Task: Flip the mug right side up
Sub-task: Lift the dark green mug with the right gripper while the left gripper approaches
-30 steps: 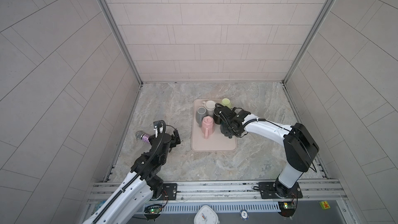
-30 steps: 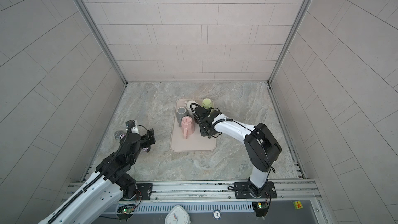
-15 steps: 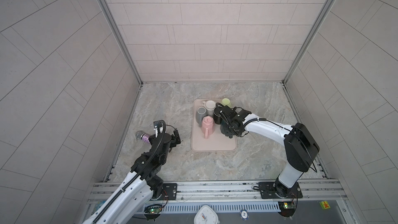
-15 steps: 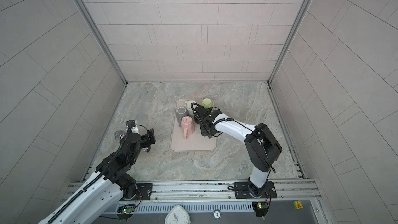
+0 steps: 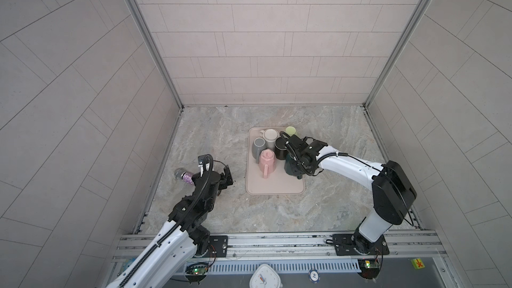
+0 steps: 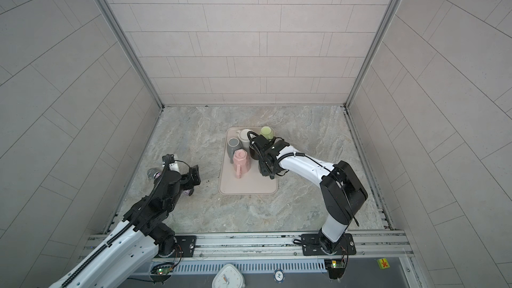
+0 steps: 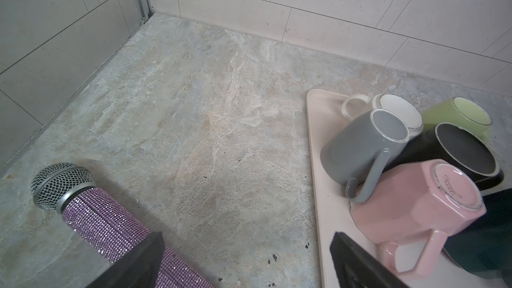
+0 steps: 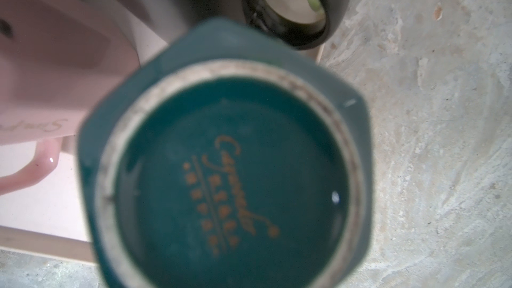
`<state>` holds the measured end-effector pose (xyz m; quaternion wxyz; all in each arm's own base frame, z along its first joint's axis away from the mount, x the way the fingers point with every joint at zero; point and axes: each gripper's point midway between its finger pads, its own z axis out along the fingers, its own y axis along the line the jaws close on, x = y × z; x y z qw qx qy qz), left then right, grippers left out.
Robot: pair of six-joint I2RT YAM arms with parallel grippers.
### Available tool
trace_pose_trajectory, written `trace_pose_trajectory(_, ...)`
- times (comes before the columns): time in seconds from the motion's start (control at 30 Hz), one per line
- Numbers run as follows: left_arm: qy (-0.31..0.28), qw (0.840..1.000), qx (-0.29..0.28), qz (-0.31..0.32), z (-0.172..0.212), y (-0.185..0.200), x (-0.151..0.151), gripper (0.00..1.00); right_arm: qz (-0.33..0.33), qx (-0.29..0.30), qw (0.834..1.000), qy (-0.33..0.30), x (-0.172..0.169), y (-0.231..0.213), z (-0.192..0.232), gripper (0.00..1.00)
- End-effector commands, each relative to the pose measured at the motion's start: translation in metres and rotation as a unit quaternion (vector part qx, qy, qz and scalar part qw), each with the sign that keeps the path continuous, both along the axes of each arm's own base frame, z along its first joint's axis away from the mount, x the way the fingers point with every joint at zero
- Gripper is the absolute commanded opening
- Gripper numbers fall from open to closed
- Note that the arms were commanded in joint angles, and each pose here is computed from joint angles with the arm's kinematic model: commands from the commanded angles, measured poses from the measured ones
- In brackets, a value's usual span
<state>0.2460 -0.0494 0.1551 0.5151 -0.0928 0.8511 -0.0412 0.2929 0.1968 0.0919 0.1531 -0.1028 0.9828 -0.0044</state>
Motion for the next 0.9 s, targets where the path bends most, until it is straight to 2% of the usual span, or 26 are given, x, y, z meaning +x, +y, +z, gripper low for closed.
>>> trace_pose_trajectory(0.0,-0.001,1.000,-0.005,-0.022,0.004,-0.008,0.000,0.99,0.005,0.011,0.999,-0.039,0.007,-0.003,0.033,0.00)
trace_pose_trajectory(0.27,0.011,0.997,-0.033,-0.070,0.008,-0.029,0.000,0.98,0.033,0.047,0.997,-0.058,0.003,0.005,0.054,0.00)
trace_pose_trajectory(0.5,0.013,0.991,-0.079,-0.106,0.018,-0.048,-0.002,0.96,0.053,0.106,0.989,-0.083,-0.001,0.015,0.083,0.00)
trace_pose_trajectory(0.7,-0.003,0.979,-0.135,-0.152,0.035,-0.071,-0.005,0.95,0.075,0.185,0.971,-0.131,-0.001,0.032,0.113,0.00)
trace_pose_trajectory(0.87,-0.024,0.960,-0.189,-0.205,0.053,-0.097,-0.006,0.94,0.072,0.246,0.953,-0.165,0.000,0.035,0.135,0.00)
